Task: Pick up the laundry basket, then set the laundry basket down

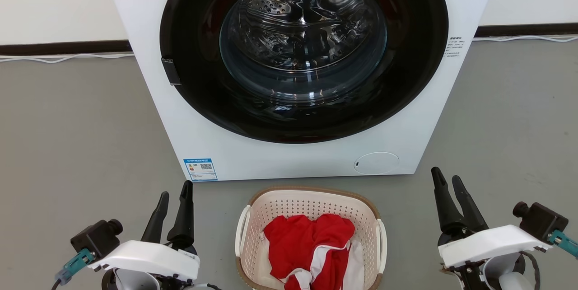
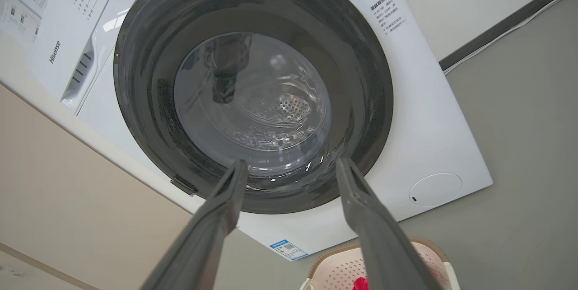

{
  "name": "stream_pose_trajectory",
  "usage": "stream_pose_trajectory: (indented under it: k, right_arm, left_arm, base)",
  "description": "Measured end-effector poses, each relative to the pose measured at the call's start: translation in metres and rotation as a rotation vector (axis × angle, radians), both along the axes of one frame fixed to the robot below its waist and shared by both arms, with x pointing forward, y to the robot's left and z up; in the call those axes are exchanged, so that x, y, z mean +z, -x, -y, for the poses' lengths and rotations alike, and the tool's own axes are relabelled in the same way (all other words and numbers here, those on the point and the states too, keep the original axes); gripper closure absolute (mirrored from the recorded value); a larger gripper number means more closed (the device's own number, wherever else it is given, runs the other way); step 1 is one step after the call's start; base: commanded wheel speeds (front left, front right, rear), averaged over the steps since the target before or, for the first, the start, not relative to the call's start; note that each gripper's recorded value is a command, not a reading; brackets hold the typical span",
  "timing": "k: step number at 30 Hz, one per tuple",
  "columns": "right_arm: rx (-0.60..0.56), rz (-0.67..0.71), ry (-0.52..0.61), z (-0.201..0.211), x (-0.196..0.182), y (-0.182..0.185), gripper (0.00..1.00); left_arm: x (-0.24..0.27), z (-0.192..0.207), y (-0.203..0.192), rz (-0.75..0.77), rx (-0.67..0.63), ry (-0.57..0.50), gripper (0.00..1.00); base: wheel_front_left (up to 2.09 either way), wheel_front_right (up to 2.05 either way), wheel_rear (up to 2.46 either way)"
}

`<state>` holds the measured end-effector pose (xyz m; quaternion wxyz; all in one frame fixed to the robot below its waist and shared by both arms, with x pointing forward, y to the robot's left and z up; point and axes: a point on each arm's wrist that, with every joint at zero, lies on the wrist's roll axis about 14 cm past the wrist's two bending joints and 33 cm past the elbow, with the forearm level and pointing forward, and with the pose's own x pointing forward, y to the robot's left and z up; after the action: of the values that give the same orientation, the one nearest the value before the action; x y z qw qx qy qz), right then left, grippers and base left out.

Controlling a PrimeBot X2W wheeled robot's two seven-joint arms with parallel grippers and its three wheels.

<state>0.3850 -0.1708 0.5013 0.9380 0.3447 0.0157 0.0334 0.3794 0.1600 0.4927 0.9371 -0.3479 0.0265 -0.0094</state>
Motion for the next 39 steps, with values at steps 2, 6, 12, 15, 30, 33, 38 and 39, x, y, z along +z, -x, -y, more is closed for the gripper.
stream_pose_trajectory:
  k: [2, 6, 12, 15, 30, 33, 38, 39]
  right_arm:
    - [0.004, 0.004, 0.023, -0.001, 0.000, 0.000, 0.00]
    - [0.009, 0.017, 0.069, -0.003, 0.001, 0.000, 0.00]
    - [0.019, 0.034, 0.138, -0.005, 0.003, 0.000, 0.00]
    - [0.026, 0.045, 0.173, -0.007, 0.004, 0.000, 0.00]
    - [0.040, 0.110, 0.329, -0.011, 0.015, 0.000, 0.00]
    - [0.045, 0.138, 0.364, -0.013, 0.021, -0.002, 0.00]
    - [0.060, 0.156, 0.421, -0.018, 0.022, -0.001, 0.00]
    - [0.061, 0.161, 0.430, -0.018, 0.022, -0.001, 0.00]
  left_arm:
    - [0.000, 0.000, 0.000, 0.005, 0.002, -0.019, 0.00]
    - [0.001, 0.002, 0.000, 0.013, -0.005, -0.065, 0.00]
    - [0.005, 0.003, 0.000, 0.034, -0.007, -0.131, 0.00]
    - [0.008, 0.005, -0.001, 0.048, -0.011, -0.159, 0.00]
    - [0.023, 0.016, -0.002, 0.130, -0.039, -0.316, 0.00]
    - [0.026, 0.018, -0.002, 0.148, -0.045, -0.346, 0.00]
    - [0.029, 0.021, -0.002, 0.169, -0.053, -0.403, 0.00]
    - [0.030, 0.022, -0.002, 0.173, -0.056, -0.415, 0.00]
  base:
    - [0.00, 0.00, 0.00]
    - [0.00, 0.00, 0.00]
    - [0.00, 0.00, 0.00]
    - [0.00, 0.00, 0.00]
    - [0.00, 0.00, 0.00]
    - [0.00, 0.00, 0.00]
    - [0.00, 0.00, 0.00]
    - [0.00, 0.00, 0.00]
